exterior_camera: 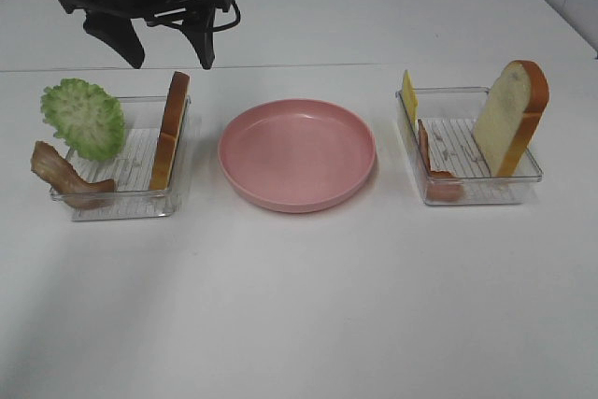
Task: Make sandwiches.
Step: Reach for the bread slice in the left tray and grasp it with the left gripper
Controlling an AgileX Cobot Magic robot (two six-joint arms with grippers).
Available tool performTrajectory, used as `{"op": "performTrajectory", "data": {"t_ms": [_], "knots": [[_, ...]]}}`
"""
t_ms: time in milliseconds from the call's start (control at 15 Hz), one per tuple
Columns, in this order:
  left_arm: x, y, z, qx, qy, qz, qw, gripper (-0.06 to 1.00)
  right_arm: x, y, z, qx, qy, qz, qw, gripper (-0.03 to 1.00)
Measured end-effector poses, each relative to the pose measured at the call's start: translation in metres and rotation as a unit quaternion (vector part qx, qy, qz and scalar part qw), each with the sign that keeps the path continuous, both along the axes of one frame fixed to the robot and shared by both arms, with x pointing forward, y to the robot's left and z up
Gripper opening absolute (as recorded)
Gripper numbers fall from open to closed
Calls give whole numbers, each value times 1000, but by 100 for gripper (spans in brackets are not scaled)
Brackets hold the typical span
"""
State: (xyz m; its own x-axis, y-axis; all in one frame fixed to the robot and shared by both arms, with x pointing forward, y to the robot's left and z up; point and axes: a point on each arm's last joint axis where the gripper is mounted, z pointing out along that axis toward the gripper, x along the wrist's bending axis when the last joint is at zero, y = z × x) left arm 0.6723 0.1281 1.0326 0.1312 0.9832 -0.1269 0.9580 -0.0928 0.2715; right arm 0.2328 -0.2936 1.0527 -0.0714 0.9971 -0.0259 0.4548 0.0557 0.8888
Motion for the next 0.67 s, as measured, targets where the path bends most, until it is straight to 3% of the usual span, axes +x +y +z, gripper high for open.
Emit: {"op": "performTrajectory", "data": {"t_ms": [667], "knots": [[24,-10,-39,10,16,3,1000,75,0,0,0,2,0,1,1000,75]]}}
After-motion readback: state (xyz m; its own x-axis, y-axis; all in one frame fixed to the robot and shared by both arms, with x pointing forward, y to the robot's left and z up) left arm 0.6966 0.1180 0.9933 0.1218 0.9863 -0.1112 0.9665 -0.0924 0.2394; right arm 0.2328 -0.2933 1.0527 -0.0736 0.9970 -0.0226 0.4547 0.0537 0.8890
